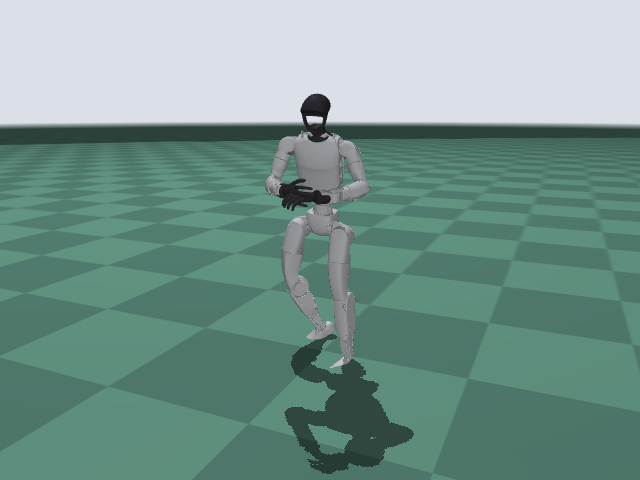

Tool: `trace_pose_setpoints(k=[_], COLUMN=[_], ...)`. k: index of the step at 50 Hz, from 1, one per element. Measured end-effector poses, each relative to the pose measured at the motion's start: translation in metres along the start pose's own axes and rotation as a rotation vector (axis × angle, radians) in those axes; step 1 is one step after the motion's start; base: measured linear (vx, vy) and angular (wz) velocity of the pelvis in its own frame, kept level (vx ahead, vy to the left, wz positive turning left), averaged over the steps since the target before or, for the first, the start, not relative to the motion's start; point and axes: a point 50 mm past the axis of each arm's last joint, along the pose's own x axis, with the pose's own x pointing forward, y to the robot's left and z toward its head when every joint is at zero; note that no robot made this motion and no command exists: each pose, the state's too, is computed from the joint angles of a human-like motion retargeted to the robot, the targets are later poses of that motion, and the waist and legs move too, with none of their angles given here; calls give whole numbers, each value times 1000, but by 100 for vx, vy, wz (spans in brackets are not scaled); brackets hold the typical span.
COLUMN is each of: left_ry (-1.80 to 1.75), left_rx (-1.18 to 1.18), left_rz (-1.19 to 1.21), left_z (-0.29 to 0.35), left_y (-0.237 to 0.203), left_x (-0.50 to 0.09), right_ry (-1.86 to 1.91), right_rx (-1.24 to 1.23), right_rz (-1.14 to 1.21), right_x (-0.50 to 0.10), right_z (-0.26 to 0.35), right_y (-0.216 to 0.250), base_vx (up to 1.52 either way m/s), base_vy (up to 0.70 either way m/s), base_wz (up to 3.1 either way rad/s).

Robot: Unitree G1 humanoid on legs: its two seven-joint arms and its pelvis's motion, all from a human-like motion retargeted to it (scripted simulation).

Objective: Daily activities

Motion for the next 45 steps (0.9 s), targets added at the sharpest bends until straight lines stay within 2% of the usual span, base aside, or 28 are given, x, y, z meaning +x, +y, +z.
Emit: trace_pose_setpoints(k=[12,27,45], left_ry=[13,106,124], left_rx=[28,24,164], left_rz=[-84,9,-247], left_z=[-4,-21,-27], left_y=[-6,7,-17], left_x=[-8,-17,-30], right_ry=[162,183,206], right_rx=[138,186,114], right_rz=[162,208,317], right_x=[-10,-15,-9], right_z=[-37,-42,-39], right_y=[25,24,29], base_vx=[2,1,1], base_vy=[0,2,0], base_wz=[21,21,22])
